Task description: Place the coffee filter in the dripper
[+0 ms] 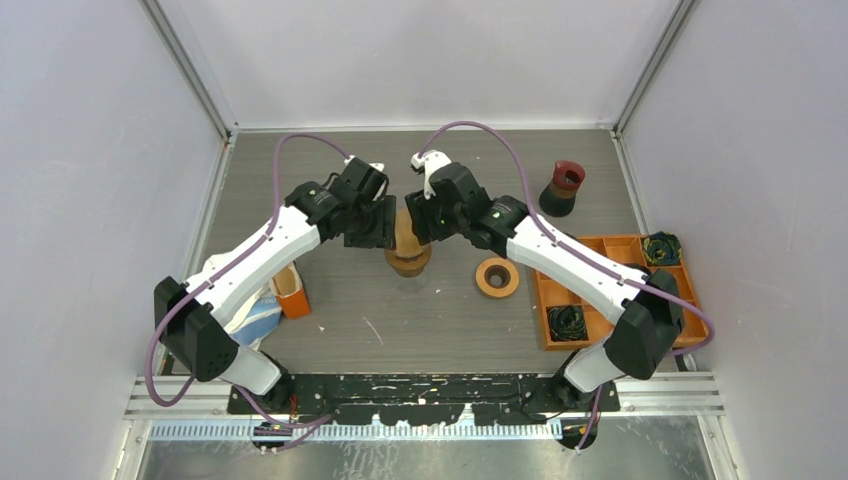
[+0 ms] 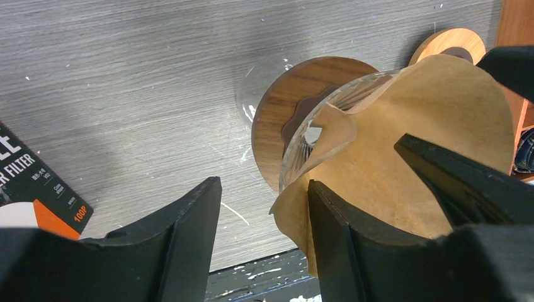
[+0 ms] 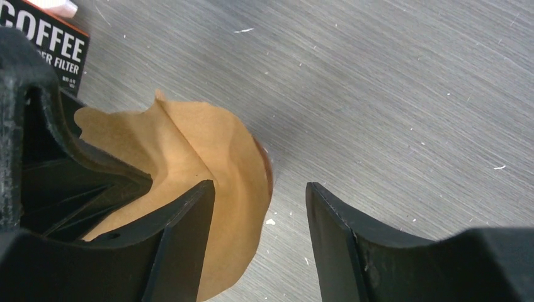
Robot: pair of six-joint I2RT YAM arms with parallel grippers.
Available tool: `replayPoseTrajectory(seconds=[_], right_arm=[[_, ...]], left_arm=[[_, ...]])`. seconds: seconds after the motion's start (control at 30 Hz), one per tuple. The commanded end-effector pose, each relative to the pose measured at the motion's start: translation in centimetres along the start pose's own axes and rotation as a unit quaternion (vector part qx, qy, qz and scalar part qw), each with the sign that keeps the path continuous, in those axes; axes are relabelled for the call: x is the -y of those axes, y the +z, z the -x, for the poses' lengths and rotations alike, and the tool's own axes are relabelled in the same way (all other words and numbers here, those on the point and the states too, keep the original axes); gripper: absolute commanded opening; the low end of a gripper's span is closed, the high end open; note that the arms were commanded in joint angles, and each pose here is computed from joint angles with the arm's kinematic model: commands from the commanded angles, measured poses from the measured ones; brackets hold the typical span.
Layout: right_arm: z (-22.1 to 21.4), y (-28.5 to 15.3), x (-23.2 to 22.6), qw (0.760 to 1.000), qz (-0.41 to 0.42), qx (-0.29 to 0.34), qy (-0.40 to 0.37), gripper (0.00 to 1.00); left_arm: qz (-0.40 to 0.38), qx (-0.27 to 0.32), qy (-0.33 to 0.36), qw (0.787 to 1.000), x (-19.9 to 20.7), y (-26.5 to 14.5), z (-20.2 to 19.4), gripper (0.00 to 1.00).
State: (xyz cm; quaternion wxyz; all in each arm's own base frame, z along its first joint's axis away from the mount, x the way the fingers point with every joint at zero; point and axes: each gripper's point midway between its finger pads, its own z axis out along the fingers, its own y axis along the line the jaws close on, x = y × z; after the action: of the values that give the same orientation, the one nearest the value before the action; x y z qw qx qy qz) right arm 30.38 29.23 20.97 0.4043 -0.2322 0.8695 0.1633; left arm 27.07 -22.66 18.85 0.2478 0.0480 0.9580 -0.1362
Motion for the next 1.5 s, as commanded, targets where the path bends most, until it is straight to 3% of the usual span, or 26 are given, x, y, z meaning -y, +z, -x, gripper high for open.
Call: replayPoseTrajectory(seconds=[0.0,0.33,0.8,1.47], right_arm=[[3.7,-0.4,0.0,0.999,0.016,0.051,0.007,0.62],[1.9,1.5,0.3,1.000,0.016,0.018,0.004,0.61],[1.2,1.0,0.4,1.000,0.014,0.011,-0.001,0.61],[0.4,1.2,0.8,1.000,0.005,0.009,0.002,0.62]], left_arm=[[-0.010,0.011,0.006,1.000,0.2,-0.1,0.6,0.55],[-0.015,0.025,-0.001,1.000,0.3,-0.7,1.1,0.59],[-0.049,0.084,-0.033,0.995,0.8,-2.3,3.7,0.75],[0.000,0.039,-0.034,0.999,-1.3,1.1,1.6,0.69]])
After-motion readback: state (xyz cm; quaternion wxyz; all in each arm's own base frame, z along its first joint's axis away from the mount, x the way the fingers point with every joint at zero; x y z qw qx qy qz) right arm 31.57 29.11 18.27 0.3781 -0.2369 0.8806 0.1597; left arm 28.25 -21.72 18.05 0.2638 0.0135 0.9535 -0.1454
